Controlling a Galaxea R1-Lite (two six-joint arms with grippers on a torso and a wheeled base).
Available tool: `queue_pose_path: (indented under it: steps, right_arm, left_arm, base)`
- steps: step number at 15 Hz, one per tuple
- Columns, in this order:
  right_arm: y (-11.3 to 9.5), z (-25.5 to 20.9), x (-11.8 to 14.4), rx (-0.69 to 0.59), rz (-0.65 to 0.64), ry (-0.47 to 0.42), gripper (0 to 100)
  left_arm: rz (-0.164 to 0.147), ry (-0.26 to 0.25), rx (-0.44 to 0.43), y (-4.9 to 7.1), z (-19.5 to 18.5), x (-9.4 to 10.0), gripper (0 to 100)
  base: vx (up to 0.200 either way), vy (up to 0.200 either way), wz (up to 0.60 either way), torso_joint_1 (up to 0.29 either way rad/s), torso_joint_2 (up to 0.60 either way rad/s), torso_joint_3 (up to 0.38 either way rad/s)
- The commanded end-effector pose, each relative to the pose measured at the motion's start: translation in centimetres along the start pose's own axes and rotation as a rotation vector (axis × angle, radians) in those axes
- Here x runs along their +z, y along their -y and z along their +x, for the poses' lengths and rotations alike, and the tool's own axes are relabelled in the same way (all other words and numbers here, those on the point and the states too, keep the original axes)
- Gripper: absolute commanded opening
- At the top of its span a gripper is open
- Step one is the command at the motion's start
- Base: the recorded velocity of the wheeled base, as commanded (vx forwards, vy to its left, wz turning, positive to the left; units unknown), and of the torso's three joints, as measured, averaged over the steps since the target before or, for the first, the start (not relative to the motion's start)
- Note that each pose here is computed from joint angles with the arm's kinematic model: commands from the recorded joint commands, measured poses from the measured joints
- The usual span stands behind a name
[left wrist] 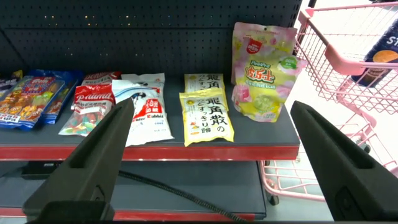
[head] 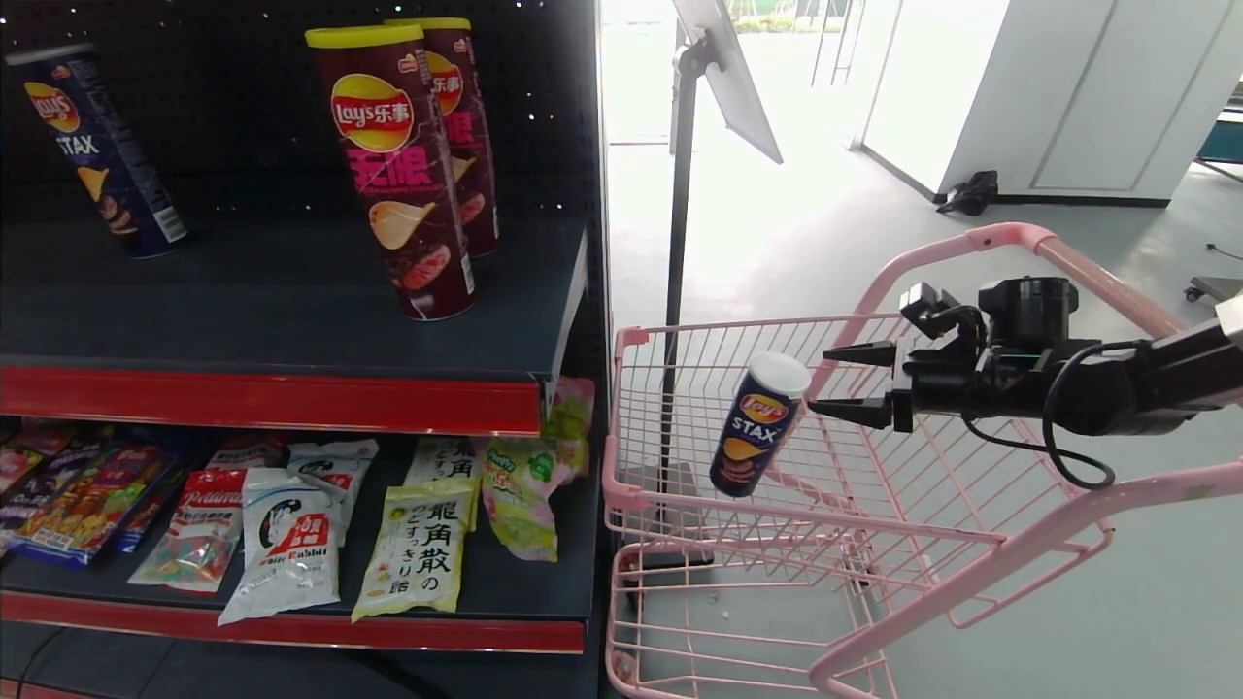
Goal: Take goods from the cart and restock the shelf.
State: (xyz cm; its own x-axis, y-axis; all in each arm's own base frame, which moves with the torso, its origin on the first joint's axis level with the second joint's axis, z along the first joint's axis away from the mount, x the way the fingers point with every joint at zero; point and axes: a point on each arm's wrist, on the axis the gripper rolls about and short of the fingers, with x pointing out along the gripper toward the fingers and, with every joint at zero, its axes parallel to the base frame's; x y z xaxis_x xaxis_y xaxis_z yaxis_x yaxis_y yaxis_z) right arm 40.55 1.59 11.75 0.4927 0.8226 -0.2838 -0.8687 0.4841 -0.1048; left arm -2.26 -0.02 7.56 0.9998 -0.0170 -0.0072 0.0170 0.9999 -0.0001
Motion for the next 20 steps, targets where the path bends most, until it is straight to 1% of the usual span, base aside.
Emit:
queue_pose_path:
  steps: [1, 8, 11, 13, 14, 17, 18, 20]
  right_arm:
    - [0.4, 1.1, -2.2, 0.016, 0.033, -0.026, 100]
    - [-0.4, 4.1, -5.5, 0.075, 0.085, -0.079, 100]
    - [-1.6, 5.9, -5.0, 0.12, 0.073, -0.078, 100]
    - [-2.4, 7.5, -5.3, 0.158, 0.072, -0.083, 100]
    - [-2.6, 7.9, -5.3, 0.166, 0.073, -0.085, 100]
    - [-3.1, 10.3, -4.5, 0.204, 0.063, -0.067, 100]
    - [-3.2, 11.0, -4.0, 0.207, 0.064, -0.063, 100]
    - [-3.3, 12.0, -3.3, 0.172, 0.069, -0.078, 100]
  left_arm:
    - [0.0, -0.002, 0.0, 0.0, 0.0, 0.0, 100]
    - [0.0, -0.002, 0.0, 0.0, 0.0, 0.0, 100]
    - [0.0, -0.002, 0.0, 0.0, 0.0, 0.0, 100]
    - [0.0, -0.002, 0.0, 0.0, 0.0, 0.0, 100]
    - [0.0, -0.002, 0.0, 0.0, 0.0, 0.0, 100]
    - [0.0, -0.002, 0.0, 0.0, 0.0, 0.0, 100]
    - [0.0, -0.002, 0.0, 0.0, 0.0, 0.0, 100]
    - [0.0, -0.002, 0.0, 0.0, 0.0, 0.0, 100]
  base:
    - [0.0, 0.0, 0.0, 0.0, 0.0, 0.0]
    - [0.0, 0.0, 0.0, 0.0, 0.0, 0.0]
    - [0.0, 0.0, 0.0, 0.0, 0.0, 0.0]
    - [0.0, 0.0, 0.0, 0.0, 0.0, 0.0]
    - [0.0, 0.0, 0.0, 0.0, 0.0, 0.0]
    - [0.0, 0.0, 0.0, 0.0, 0.0, 0.0]
    - [0.0, 0.0, 0.0, 0.0, 0.0, 0.0]
    - [0.0, 0.0, 0.0, 0.0, 0.0, 0.0]
